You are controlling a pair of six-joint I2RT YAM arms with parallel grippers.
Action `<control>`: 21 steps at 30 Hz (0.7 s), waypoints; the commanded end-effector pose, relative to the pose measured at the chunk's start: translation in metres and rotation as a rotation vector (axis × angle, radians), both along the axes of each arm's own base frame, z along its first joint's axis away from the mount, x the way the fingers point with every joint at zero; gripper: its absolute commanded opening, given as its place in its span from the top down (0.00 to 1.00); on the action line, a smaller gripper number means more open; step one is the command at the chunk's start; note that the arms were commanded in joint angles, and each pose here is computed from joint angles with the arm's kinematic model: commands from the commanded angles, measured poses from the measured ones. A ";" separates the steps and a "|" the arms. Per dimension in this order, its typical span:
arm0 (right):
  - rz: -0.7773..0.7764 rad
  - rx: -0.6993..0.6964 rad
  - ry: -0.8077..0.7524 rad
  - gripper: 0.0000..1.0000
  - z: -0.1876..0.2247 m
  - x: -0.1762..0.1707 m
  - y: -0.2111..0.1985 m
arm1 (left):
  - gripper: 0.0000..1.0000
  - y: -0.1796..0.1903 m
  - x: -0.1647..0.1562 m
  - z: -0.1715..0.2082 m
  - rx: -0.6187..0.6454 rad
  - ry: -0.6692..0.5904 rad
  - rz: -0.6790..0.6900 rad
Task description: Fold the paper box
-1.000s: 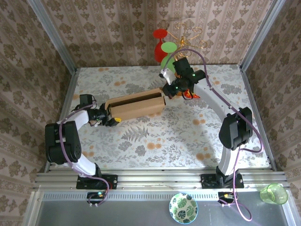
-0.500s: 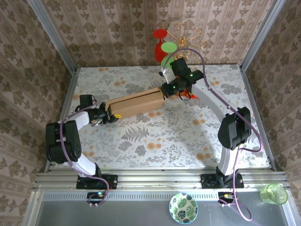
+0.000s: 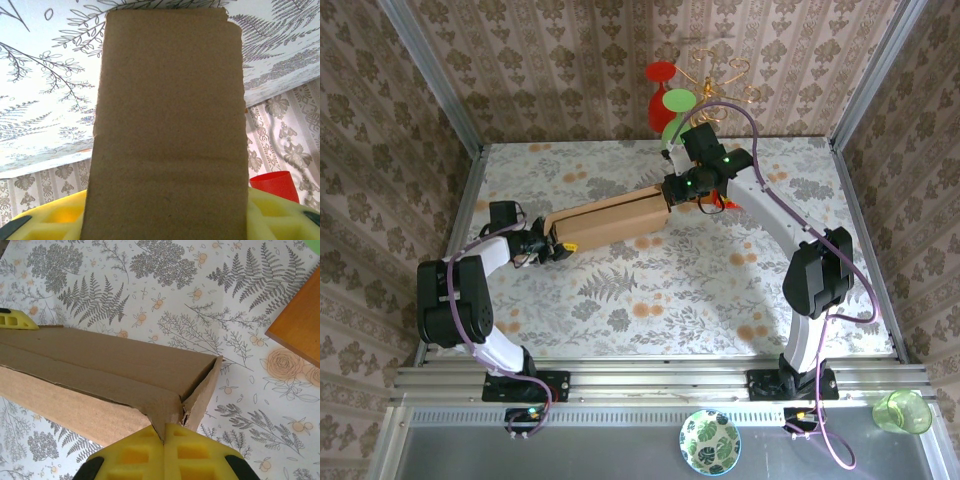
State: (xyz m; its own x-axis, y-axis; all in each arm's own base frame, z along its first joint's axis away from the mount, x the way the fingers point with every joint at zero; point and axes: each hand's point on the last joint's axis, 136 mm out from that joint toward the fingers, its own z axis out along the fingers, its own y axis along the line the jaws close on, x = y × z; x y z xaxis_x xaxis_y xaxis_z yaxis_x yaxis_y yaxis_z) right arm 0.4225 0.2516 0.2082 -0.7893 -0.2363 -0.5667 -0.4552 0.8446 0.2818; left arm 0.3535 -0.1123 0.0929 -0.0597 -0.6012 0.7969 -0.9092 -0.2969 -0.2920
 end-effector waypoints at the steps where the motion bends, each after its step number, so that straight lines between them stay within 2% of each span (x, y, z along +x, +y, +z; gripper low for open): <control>1: -0.015 0.010 0.067 1.00 0.000 -0.011 0.006 | 0.59 0.008 -0.001 -0.011 0.006 0.081 0.071; 7: -0.056 0.049 0.076 1.00 -0.016 -0.009 0.009 | 0.60 0.008 0.000 -0.009 0.001 0.082 0.077; 15: -0.078 0.096 0.004 1.00 -0.031 0.003 0.012 | 0.58 0.008 0.002 -0.011 -0.005 0.084 0.080; 21: -0.081 0.079 -0.037 1.00 -0.041 0.011 0.012 | 0.43 0.013 0.011 -0.009 -0.005 0.047 0.076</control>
State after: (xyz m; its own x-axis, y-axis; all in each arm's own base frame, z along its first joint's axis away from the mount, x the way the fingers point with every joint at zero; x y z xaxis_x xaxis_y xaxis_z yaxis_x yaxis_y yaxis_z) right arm 0.4472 0.2593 0.1942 -0.7393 -0.0952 -0.6666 -0.4089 0.8500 0.3321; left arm 0.3575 -0.1077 0.0919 -0.0195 -0.5937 0.8044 -0.9035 -0.3341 -0.2684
